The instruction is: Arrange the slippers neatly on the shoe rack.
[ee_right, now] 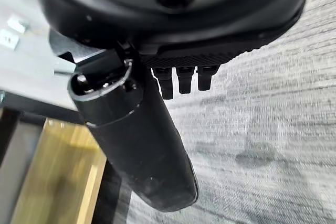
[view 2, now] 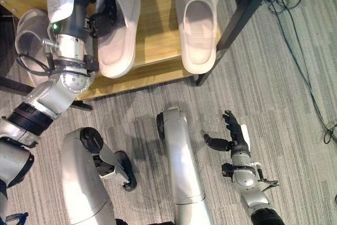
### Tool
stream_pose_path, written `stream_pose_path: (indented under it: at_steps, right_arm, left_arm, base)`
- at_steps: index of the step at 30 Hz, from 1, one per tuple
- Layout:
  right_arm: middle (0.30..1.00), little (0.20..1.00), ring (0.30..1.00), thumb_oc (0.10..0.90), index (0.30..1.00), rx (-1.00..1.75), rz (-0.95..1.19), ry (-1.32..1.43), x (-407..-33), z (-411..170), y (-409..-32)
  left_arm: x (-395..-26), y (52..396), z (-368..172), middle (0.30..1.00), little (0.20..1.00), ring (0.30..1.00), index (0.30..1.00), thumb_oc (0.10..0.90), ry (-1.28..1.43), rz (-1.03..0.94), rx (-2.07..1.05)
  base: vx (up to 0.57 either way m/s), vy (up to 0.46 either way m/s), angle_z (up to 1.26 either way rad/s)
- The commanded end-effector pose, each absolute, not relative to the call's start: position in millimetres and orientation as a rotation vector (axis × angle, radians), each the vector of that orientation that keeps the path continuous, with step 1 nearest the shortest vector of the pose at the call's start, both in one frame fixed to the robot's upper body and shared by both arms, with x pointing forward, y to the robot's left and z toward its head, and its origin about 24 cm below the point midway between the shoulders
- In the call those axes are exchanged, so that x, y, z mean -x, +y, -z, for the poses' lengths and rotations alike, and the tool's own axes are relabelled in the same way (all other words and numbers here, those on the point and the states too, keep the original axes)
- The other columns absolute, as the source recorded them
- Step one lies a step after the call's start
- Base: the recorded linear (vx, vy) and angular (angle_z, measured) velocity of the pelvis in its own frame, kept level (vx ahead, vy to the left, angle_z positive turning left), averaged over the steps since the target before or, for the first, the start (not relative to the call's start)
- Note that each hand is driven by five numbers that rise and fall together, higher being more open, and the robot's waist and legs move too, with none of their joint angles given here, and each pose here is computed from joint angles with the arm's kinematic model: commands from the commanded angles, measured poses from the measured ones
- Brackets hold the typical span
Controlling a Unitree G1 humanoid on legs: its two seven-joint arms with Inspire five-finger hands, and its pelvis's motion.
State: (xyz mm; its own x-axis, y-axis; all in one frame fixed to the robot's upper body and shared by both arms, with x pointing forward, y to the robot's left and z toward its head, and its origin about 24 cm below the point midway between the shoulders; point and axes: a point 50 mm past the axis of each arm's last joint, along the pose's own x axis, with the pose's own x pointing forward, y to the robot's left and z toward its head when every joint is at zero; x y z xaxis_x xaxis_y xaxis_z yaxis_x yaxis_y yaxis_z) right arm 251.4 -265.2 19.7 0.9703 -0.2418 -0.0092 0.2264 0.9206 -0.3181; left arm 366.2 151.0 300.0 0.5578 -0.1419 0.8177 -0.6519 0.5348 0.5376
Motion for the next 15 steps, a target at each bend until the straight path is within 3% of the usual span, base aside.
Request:
stream_pose_path:
  at_steps: [1, 9, 10, 15]
  right_arm:
    - [0.9, 0.9, 0.9, 0.8, 0.9, 0.268, 0.194, -0.257, -256.2, -81.2, -261.2]
    - [0.9, 0.9, 0.9, 0.8, 0.9, 0.301, 0.181, -0.28, -250.0, -90.3, -264.6]
    - [0.9, 0.9, 0.9, 0.8, 0.9, 0.304, 0.18, -0.283, -250.2, -91.5, -264.9]
    - [0.9, 0.9, 0.9, 0.8, 0.9, 0.318, 0.165, -0.285, -251.3, -94.7, -265.3]
  left_arm:
    - [-345.1, 116.9, -380.8, 0.3, 0.3, 0.3, 0.3, 0.4, -1.237, -0.416, -0.877]
    - [-352.1, 99.9, -389.6, 0.3, 0.3, 0.3, 0.3, 0.4, -1.21, -0.374, -0.91]
    - [-353.9, 97.3, -389.1, 0.9, 0.9, 0.9, 0.9, 0.8, -1.199, -0.365, -0.906]
    - [-353.9, 89.0, -390.4, 0.9, 0.9, 0.9, 0.9, 0.8, -1.202, -0.335, -0.918]
  base:
    - [-0.03, 0.002, 0.04]
    - [-0.01, 0.003, 0.01]
    - [0.0, 0.0, 0.0]
    - [0.0, 0.0, 0.0]
